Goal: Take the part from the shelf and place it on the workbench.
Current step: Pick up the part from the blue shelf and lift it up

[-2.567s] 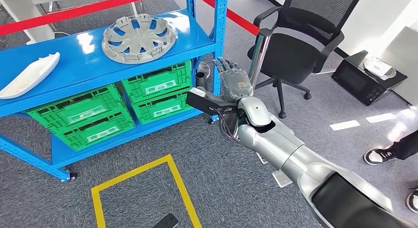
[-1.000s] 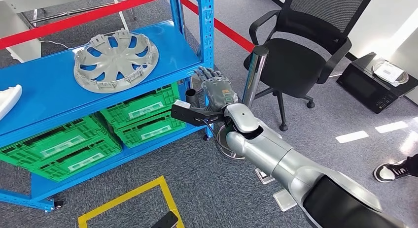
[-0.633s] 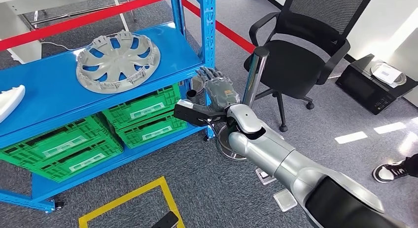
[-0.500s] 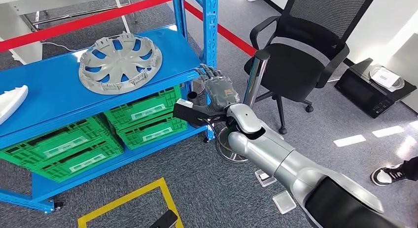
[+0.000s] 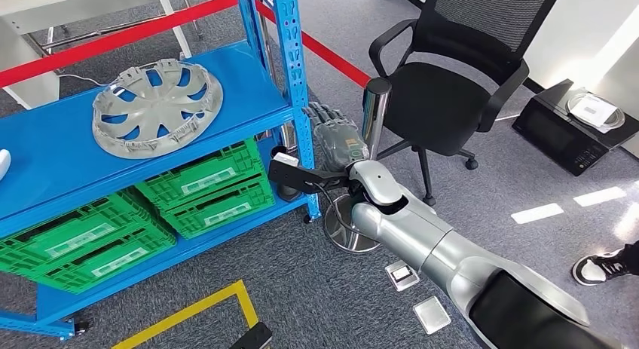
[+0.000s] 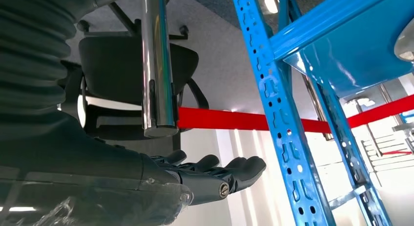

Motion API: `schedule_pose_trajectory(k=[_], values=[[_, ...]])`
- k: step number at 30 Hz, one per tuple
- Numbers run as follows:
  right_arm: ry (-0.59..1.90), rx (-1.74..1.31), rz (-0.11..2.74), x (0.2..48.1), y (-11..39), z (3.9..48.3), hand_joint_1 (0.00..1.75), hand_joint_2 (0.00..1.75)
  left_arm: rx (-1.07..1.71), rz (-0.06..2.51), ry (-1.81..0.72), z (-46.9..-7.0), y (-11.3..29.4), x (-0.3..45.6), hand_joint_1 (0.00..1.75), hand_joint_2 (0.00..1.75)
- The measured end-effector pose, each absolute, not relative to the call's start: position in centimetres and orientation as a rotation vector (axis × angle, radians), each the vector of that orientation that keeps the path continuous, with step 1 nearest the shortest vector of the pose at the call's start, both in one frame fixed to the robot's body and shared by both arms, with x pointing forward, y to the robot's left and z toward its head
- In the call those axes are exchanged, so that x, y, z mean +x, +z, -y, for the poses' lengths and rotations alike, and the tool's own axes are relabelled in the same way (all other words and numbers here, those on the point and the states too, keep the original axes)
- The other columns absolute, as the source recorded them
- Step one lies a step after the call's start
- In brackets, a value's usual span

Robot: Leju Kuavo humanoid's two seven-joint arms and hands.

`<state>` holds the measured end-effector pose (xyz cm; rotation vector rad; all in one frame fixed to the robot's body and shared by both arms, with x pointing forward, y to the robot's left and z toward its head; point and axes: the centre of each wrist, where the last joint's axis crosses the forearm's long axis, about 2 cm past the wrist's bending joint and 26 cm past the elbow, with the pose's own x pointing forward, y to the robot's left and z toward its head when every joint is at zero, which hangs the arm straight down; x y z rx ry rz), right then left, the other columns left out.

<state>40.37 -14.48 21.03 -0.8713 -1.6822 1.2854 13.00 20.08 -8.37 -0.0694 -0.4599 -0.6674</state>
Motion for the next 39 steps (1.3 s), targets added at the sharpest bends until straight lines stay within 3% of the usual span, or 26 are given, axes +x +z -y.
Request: schedule_pose_trajectory(k=[4, 8, 39], values=[[1.287, -0.868, 1.680, 40.29, 20.90, 14.48, 0.00, 1.75, -0.069, 0.457, -0.663, -20.13, -8.41, 12.88, 0.00, 0.00], [1.286, -0.869, 1.686, 40.32, 21.09, 14.43, 0.00, 0.00, -0.069, 0.460, -0.662, -20.11, -8.38, 13.00, 0.00, 0.00], [1.257, -0.857, 1.706, 40.24, 20.82, 14.85, 0.00, 0.00, -0.070, 0.464, -0.658, -20.17, -8.42, 12.88, 0.00, 0.00]])
